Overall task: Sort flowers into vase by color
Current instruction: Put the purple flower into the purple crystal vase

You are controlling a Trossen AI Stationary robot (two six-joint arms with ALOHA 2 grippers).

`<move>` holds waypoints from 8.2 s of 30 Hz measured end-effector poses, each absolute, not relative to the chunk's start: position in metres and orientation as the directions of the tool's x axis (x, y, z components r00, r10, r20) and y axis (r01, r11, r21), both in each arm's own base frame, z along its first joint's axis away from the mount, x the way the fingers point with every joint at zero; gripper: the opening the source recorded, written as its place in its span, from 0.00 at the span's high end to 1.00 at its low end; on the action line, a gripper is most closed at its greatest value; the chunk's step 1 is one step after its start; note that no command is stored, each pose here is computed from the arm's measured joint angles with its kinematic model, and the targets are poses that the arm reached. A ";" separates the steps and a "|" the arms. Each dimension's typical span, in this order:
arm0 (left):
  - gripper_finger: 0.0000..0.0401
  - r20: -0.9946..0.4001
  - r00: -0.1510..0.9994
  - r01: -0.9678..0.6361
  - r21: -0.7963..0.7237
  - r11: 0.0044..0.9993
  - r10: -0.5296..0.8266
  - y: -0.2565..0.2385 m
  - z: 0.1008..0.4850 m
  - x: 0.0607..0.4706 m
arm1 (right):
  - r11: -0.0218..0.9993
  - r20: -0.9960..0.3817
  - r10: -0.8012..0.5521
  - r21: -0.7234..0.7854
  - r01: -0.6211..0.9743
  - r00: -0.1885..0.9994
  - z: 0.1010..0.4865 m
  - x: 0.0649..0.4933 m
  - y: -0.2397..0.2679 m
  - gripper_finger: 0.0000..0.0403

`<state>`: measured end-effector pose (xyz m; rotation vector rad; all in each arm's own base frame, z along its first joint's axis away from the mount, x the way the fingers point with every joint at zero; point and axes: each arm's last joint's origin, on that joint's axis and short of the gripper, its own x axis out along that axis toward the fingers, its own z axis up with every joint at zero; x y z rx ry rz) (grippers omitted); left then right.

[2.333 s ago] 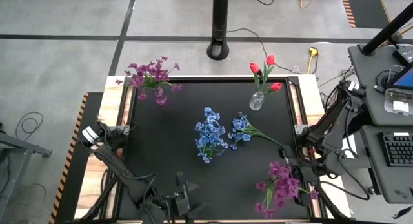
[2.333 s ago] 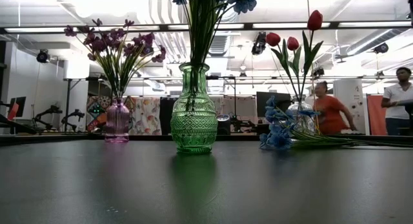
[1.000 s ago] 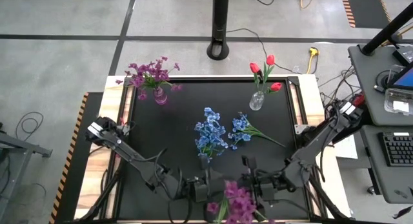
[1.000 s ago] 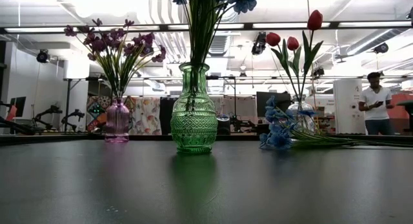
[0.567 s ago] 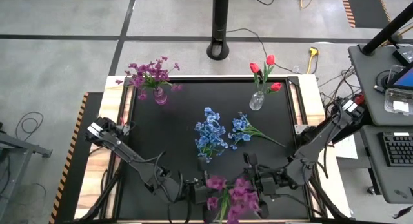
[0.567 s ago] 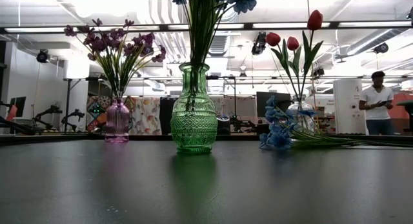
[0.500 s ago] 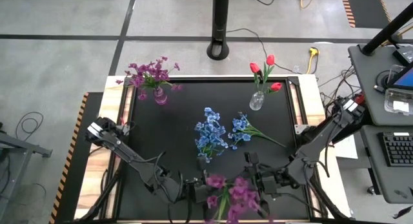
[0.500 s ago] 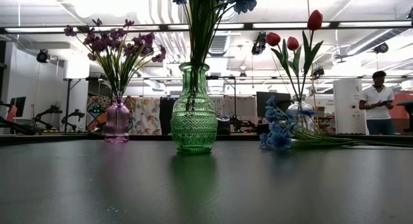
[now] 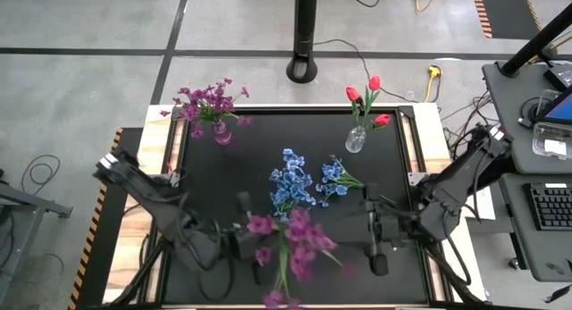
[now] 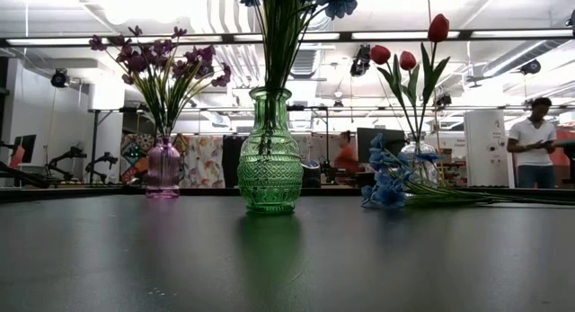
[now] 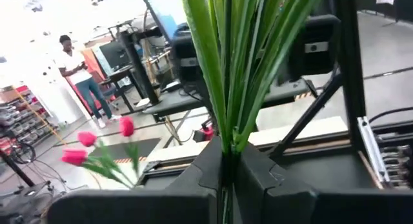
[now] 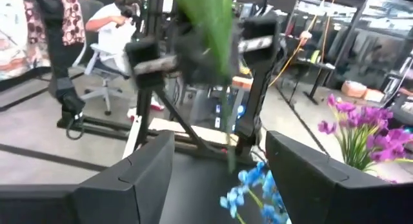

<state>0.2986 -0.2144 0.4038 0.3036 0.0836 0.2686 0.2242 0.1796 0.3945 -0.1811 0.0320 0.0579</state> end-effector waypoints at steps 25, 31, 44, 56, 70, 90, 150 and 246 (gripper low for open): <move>0.99 -0.034 0.715 -0.683 0.174 0.709 0.698 -0.033 0.334 0.177 | 0.974 -0.211 0.007 -0.220 -0.055 0.977 0.365 0.225 0.169 0.41; 0.99 0.079 0.622 -0.782 0.094 0.616 0.779 0.005 0.309 0.156 | 0.973 -0.223 -0.032 -0.230 -0.021 0.974 0.360 0.232 0.161 0.40; 0.99 0.145 0.566 -0.824 0.116 0.554 0.812 0.051 0.265 0.144 | 0.971 -0.241 -0.140 -0.224 0.085 0.961 0.352 0.248 0.135 0.40; 0.99 0.127 0.562 -0.819 0.222 0.529 0.817 0.066 0.248 0.145 | 0.928 -0.259 -0.343 -0.245 0.283 0.903 0.347 0.270 0.079 0.40; 0.99 0.134 0.510 -0.855 0.192 0.483 0.850 0.090 0.244 0.145 | 0.904 -0.267 -0.382 -0.306 0.298 0.885 0.346 0.273 0.067 0.40; 0.99 0.062 0.456 -0.888 0.096 0.450 0.888 0.099 0.230 0.156 | 0.886 -0.291 -0.414 -0.349 0.307 0.863 0.344 0.273 0.057 0.40; 0.44 -0.134 0.442 -0.871 0.169 0.460 0.887 0.103 0.195 0.171 | 0.880 -0.295 -0.424 -0.359 0.312 0.857 0.344 0.273 0.054 0.40; 0.30 -0.490 0.295 -0.681 0.494 0.540 0.820 0.055 0.206 0.181 | 0.883 -0.275 -0.433 -0.320 0.343 0.858 0.350 0.273 0.050 0.40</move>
